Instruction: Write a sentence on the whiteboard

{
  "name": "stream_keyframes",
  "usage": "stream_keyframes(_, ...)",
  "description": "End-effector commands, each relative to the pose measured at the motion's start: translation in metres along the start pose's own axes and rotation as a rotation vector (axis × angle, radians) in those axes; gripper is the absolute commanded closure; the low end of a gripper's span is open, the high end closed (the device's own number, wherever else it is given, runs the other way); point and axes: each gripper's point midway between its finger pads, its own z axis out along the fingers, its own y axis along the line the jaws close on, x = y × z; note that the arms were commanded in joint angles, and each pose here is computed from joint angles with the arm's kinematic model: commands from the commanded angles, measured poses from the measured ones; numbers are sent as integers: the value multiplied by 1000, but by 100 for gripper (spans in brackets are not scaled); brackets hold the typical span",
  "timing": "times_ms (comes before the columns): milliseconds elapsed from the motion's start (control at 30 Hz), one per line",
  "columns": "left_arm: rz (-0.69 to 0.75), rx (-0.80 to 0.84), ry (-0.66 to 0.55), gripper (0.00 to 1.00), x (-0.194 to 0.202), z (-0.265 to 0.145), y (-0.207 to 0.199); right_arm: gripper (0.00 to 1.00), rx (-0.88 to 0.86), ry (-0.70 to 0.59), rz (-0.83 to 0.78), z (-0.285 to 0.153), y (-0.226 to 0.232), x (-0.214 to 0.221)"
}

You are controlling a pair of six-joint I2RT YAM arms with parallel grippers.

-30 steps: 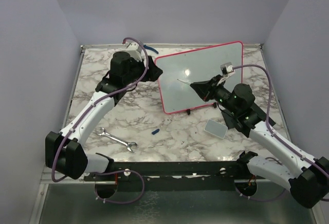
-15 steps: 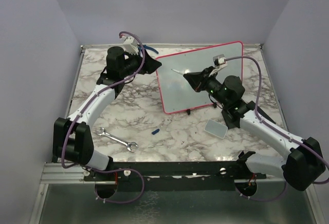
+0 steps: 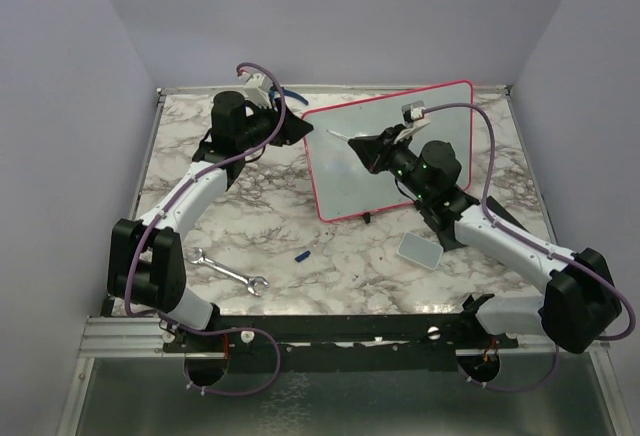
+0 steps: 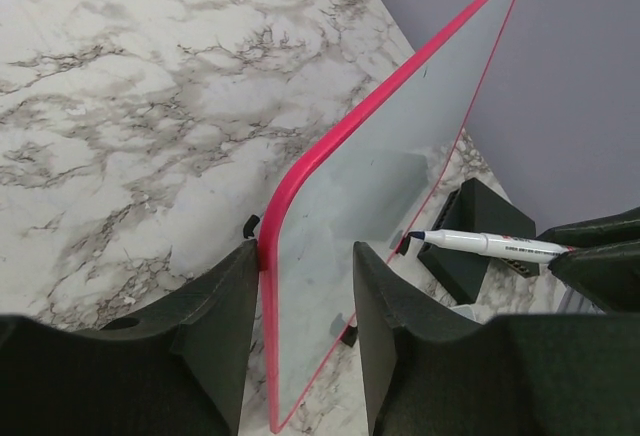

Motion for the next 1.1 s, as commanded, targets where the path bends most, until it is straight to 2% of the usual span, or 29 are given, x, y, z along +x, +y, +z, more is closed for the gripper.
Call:
stream_keyframes(0,20,48,-7,58,-6,4,-8,99,15,-46,-24,9,2,-15)
stream_keyframes(333,17,43,1,67,-1,6,-4,99,25,-36,-24,18,0,-7)
stream_keyframes(533,14,42,5,78,0,7,-3,99,56,-44,-24,20,-5,-6)
stream_keyframes(1067,12,46,16,83,4,8,-1,99,70,-55,-26,23,-9,-3)
